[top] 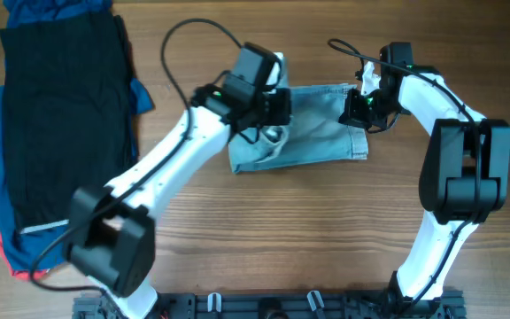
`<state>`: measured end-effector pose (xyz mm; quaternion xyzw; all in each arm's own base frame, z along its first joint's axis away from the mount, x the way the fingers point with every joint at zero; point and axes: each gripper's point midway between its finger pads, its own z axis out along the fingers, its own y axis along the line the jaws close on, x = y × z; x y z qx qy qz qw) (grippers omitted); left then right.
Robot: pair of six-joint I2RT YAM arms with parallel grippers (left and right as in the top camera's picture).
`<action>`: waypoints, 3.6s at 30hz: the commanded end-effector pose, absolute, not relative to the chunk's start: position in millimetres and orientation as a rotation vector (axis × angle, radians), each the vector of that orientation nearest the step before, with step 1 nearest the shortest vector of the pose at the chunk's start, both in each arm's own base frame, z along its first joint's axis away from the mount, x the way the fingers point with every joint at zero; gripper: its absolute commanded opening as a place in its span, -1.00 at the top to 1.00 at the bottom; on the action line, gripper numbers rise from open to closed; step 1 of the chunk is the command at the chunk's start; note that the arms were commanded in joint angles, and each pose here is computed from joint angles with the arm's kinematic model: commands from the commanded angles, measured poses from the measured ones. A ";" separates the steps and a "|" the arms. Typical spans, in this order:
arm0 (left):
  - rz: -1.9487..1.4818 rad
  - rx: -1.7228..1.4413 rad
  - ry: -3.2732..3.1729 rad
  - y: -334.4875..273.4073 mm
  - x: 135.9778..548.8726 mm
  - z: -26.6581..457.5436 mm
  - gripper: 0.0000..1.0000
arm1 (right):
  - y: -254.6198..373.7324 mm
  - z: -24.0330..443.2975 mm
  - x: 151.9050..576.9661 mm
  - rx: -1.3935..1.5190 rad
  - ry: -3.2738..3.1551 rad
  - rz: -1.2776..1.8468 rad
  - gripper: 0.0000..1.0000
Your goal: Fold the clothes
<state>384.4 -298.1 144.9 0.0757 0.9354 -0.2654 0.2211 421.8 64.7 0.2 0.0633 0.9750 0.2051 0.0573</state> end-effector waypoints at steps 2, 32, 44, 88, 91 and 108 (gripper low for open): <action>-0.895 0.179 2.499 -353.4 386.5 152.9 0.92 | 70.1 -13.2 415.1 0.207 2.986 0.661 0.91; -1.028 0.297 2.273 -425.8 387.6 162.0 -1.00 | -8.1 216.2 437.6 0.313 2.445 0.592 0.81; -0.929 0.177 2.264 -335.7 404.1 233.1 -1.00 | 8.1 186.7 424.5 0.188 2.567 0.587 0.59; -0.462 -0.024 2.628 -187.0 411.2 157.1 -1.00 | -9.7 3.4 377.3 0.241 3.159 0.251 -0.59; -0.460 -0.025 2.628 -186.7 411.3 157.1 -1.00 | -7.3 -11.3 370.3 0.234 3.162 0.251 -0.57; -0.460 -0.025 2.628 -186.7 411.3 157.1 -1.00 | 18.1 -8.3 449.0 0.667 2.709 0.705 0.91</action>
